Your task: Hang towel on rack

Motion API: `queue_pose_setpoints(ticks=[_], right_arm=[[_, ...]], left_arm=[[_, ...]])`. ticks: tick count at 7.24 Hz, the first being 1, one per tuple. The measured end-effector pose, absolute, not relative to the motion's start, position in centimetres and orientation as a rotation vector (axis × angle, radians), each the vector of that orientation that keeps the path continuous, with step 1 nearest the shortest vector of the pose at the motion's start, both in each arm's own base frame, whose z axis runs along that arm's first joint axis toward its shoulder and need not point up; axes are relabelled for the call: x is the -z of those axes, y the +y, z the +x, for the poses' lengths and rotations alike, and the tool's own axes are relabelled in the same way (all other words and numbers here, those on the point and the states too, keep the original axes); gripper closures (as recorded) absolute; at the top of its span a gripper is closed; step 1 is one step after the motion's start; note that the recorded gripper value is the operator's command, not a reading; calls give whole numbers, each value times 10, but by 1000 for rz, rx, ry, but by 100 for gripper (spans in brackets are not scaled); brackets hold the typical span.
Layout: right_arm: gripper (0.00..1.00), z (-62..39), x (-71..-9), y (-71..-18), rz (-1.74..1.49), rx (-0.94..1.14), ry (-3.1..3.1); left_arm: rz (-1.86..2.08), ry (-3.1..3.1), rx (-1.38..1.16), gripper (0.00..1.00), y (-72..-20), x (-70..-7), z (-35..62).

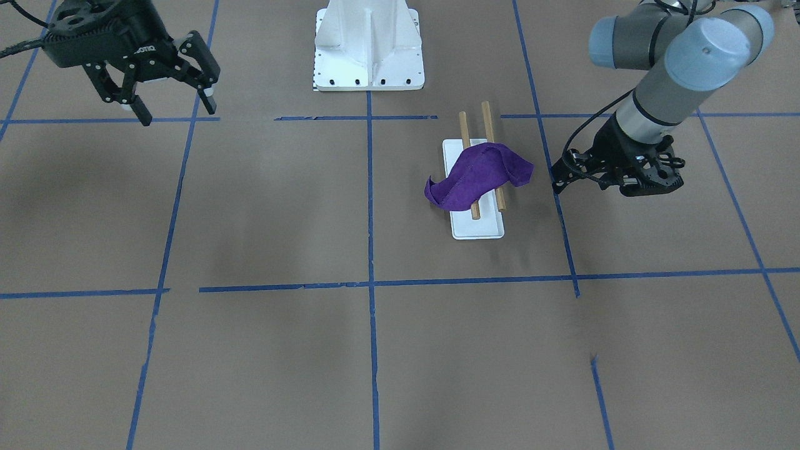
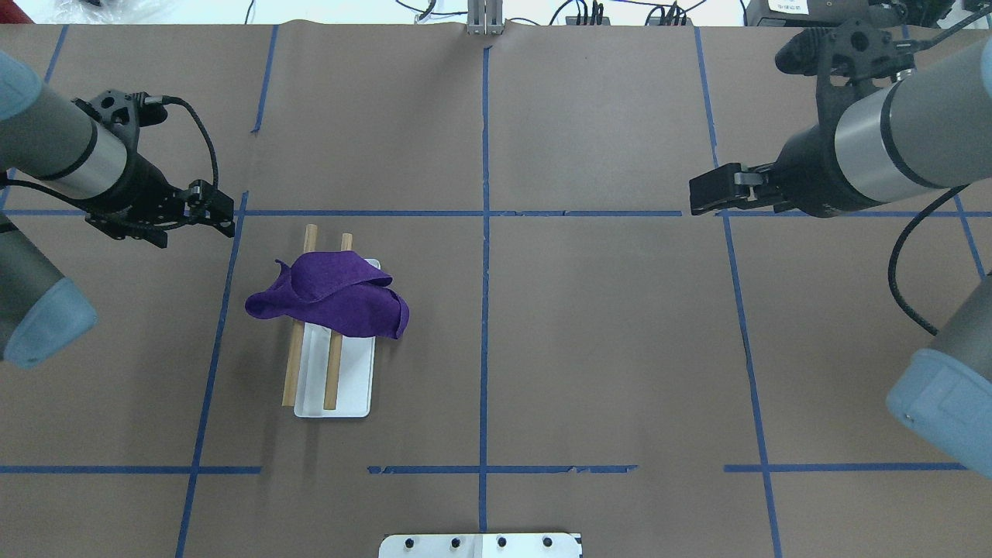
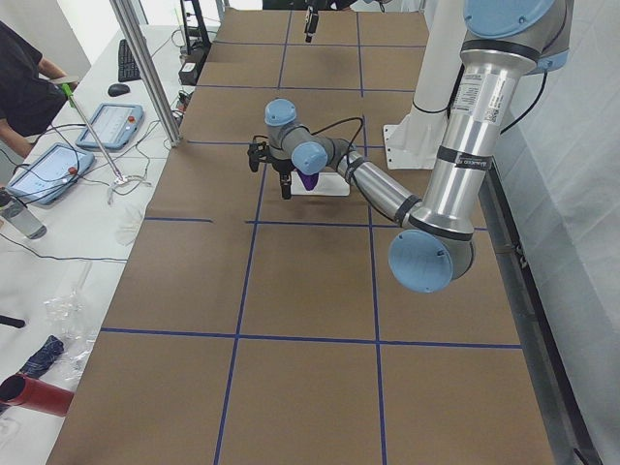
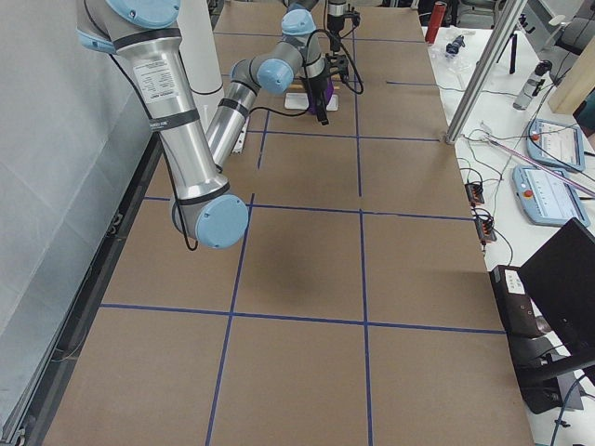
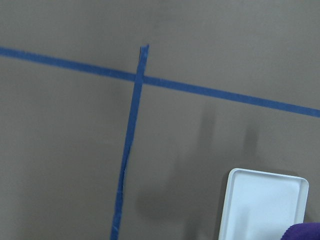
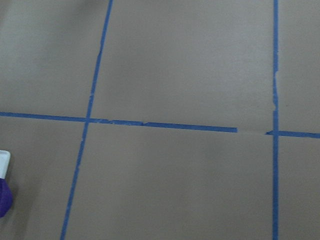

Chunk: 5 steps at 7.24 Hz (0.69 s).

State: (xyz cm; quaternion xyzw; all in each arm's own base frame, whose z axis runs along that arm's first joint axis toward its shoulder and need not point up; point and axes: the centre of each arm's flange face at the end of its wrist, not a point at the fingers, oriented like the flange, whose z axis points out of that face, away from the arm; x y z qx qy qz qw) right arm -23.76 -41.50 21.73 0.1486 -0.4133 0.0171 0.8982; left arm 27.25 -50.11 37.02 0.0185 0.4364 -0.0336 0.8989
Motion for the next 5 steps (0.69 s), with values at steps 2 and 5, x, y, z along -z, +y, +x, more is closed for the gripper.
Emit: queue_pose_setpoints(ticks=[2, 5], right_arm=[[0, -201, -285, -449, 267, 42, -745], [0, -69, -439, -509, 142, 172, -678]], left_arm=[[157, 844, -70, 0, -520, -412, 204], [238, 741, -217, 0, -543, -510, 80]])
